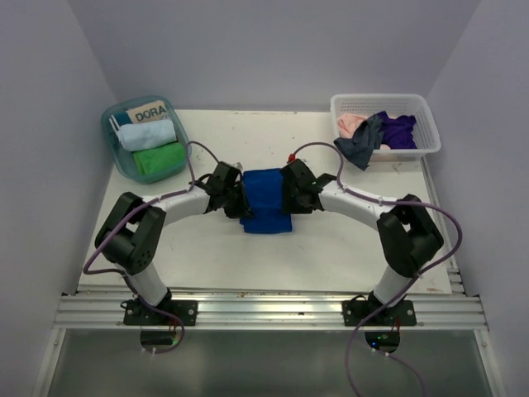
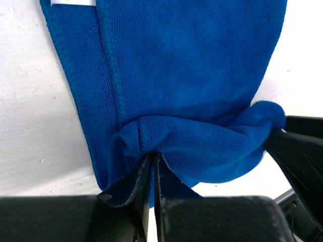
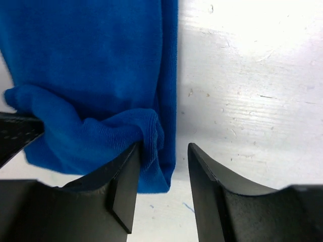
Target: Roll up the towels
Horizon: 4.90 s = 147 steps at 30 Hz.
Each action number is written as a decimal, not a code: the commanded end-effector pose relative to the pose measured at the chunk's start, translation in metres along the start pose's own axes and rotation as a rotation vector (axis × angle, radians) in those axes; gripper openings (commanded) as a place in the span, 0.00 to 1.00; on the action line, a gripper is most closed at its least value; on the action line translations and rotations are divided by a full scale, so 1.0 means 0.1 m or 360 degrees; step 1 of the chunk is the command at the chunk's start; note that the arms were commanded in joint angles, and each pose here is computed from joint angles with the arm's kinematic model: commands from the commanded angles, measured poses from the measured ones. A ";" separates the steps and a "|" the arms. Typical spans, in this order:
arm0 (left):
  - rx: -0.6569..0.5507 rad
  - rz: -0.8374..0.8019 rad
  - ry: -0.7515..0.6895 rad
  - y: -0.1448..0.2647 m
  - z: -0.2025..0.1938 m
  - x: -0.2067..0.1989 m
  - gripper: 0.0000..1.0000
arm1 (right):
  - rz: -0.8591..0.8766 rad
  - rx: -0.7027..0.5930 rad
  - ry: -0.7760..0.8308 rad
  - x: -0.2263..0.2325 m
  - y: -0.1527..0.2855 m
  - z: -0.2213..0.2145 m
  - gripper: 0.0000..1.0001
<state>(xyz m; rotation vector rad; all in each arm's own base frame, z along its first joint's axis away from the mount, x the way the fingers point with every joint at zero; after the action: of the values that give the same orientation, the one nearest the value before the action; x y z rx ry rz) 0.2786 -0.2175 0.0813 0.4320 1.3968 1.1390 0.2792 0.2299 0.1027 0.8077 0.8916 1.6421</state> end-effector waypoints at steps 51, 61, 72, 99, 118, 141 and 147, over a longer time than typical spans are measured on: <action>0.0017 0.0105 -0.0122 -0.11 0.21 -0.03 0.08 | 0.0142 0.0059 0.0072 0.44 0.14 -0.61 0.01; 0.0048 0.0029 -0.0150 -0.11 0.23 -0.13 0.08 | 0.0111 -0.0276 0.0362 0.41 0.66 -0.22 0.17; 0.0078 0.0022 -0.0143 -0.14 0.20 -0.11 0.08 | 0.0290 -0.0375 0.1033 0.99 0.80 -0.40 0.50; 0.0023 0.0033 -0.0122 0.08 0.36 -0.12 0.16 | 0.0073 -0.0057 0.1101 0.83 -0.15 -1.05 0.47; -0.0060 -0.0165 -0.0008 0.68 0.36 -0.01 0.73 | 0.0686 -0.0204 0.0923 0.99 0.32 -0.71 0.00; 0.0133 -0.0037 -0.0002 0.18 -0.20 0.17 0.58 | 0.0885 -0.0123 0.0742 0.80 0.28 -0.68 0.00; 0.0114 0.0039 -0.0013 0.23 -0.17 0.17 0.61 | 0.0860 -0.0110 0.0747 0.77 0.26 -0.70 0.00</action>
<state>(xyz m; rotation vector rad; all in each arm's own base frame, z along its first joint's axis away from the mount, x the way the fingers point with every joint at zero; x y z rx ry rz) 0.2440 -0.1999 0.0804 0.5068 1.4693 1.0663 0.1896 0.2884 0.0872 0.6657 1.0211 2.3647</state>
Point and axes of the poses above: each gripper's point midway between its finger pads, its own y axis back along the fingers, its own x axis along the line the jaws close on, z = x × y, the point moved 6 cm from there along y, back along the fingers, and after that the axes turned 10 degrees about y, right-handed, at the moved point
